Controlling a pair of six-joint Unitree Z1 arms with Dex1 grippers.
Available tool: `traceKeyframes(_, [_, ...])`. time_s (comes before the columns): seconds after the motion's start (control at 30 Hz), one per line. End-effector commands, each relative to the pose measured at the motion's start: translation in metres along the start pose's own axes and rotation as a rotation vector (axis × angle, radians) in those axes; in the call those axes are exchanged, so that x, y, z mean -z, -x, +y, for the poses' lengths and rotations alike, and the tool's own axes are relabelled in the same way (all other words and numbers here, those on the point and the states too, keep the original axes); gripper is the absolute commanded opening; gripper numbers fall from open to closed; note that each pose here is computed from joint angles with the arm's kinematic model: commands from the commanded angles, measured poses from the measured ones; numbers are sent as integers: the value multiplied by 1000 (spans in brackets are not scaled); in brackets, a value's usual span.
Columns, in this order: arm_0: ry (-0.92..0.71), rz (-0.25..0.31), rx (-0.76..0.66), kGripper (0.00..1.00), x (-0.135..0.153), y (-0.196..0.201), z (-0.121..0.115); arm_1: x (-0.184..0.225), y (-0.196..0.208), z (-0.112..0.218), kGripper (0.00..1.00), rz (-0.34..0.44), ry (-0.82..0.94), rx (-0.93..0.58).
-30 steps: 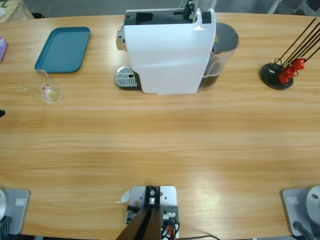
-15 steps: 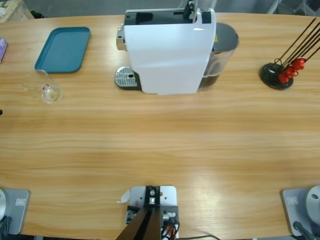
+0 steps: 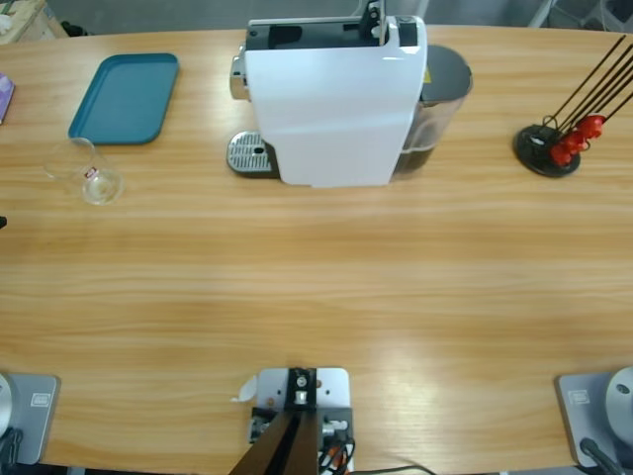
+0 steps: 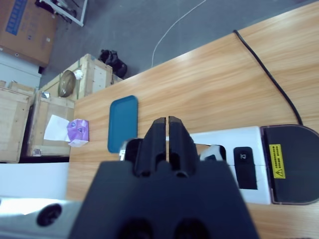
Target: Pour coffee
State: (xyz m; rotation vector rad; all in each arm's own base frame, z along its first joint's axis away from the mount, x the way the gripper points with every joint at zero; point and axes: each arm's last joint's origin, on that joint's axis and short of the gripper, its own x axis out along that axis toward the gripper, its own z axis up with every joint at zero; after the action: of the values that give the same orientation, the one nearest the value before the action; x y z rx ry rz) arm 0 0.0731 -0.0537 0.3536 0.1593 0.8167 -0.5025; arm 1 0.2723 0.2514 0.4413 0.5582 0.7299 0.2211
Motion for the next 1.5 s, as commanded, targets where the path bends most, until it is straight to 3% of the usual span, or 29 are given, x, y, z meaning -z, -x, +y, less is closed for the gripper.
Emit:
traceKeyframes(0.03, [-15,39,-14,1000,4,-8,1,30,-34,20,0,92,46,26])
traceKeyframes(0.47, [-17,37,-24,1000,10,-7,2,65,-77,27,0,180,100,84])
traceKeyframes(0.83, [-19,49,-32,1000,13,-13,3,87,-82,49,0,218,143,58])
traceKeyframes(1.5, [-20,51,-43,1000,17,-14,4,122,-113,48,0,301,179,104])
